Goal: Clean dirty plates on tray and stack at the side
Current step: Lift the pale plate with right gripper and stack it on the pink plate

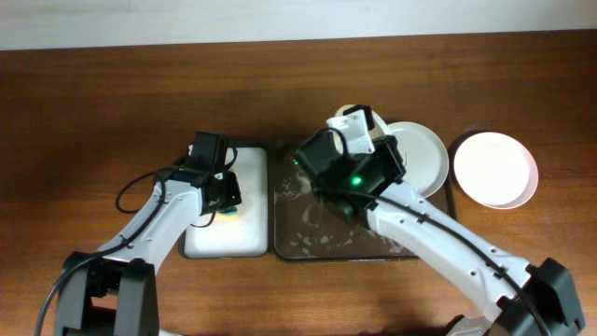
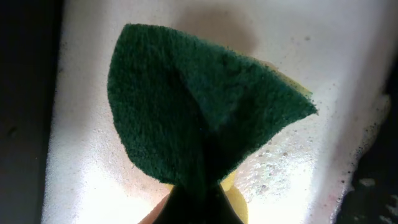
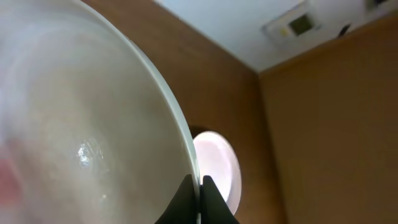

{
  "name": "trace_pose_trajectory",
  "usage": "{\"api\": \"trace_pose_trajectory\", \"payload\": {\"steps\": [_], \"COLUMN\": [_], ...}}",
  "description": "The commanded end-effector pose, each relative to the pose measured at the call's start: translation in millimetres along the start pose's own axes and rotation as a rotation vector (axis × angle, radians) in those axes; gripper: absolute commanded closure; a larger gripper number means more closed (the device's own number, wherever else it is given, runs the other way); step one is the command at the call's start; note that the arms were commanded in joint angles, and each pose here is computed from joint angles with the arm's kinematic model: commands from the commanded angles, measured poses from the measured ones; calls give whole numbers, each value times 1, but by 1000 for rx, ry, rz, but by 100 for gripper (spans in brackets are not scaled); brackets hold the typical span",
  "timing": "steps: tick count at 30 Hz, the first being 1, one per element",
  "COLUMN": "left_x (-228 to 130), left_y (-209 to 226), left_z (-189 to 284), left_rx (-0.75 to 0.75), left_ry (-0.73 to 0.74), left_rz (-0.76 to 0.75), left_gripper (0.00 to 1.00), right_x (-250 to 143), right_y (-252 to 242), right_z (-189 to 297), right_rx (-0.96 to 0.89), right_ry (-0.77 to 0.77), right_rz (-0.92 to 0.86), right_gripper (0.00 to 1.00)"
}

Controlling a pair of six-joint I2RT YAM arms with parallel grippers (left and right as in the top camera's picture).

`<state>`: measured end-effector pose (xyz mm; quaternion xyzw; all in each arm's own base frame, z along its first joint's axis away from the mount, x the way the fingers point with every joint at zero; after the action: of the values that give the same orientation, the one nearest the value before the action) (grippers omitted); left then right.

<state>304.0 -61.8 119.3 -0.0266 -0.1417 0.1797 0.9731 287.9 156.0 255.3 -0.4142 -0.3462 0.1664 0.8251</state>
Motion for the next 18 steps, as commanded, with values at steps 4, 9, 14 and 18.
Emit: {"api": "trace_pose_trajectory", "payload": {"steps": [4,9,14,18], "left_x": [1,1,22,19], "left_y": [2,1,-24,-63], "left_z": [4,4,36,52], "left_rx": [-2,-4,-139,-296], "left_ry": [-18,-22,-102,-143], "left_rz": [20,17,-106,-240], "left_gripper": [73,29,36,90], "right_x": [9,10,-7,-46], "right_y": [-17,-21,-48,-86], "right_z": [11,-3,-48,-100], "right_rx": [-83,5,256,372], "right_ry": [-54,-21,130,327], "right_rz": [-78,-201,-429,-656], "right_gripper": [96,96,96,96]}}
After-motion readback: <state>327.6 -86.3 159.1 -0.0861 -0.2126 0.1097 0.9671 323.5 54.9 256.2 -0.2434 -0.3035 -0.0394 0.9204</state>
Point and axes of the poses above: each gripper's point midway between its finger pads, its own z axis back along the fingers, its own y axis along the line the jaws close on, x = y × z, the point moved 9 cm from there along z, back along the fingers, and after that the axes turned 9 degrees about z, right-handed, at the moved point
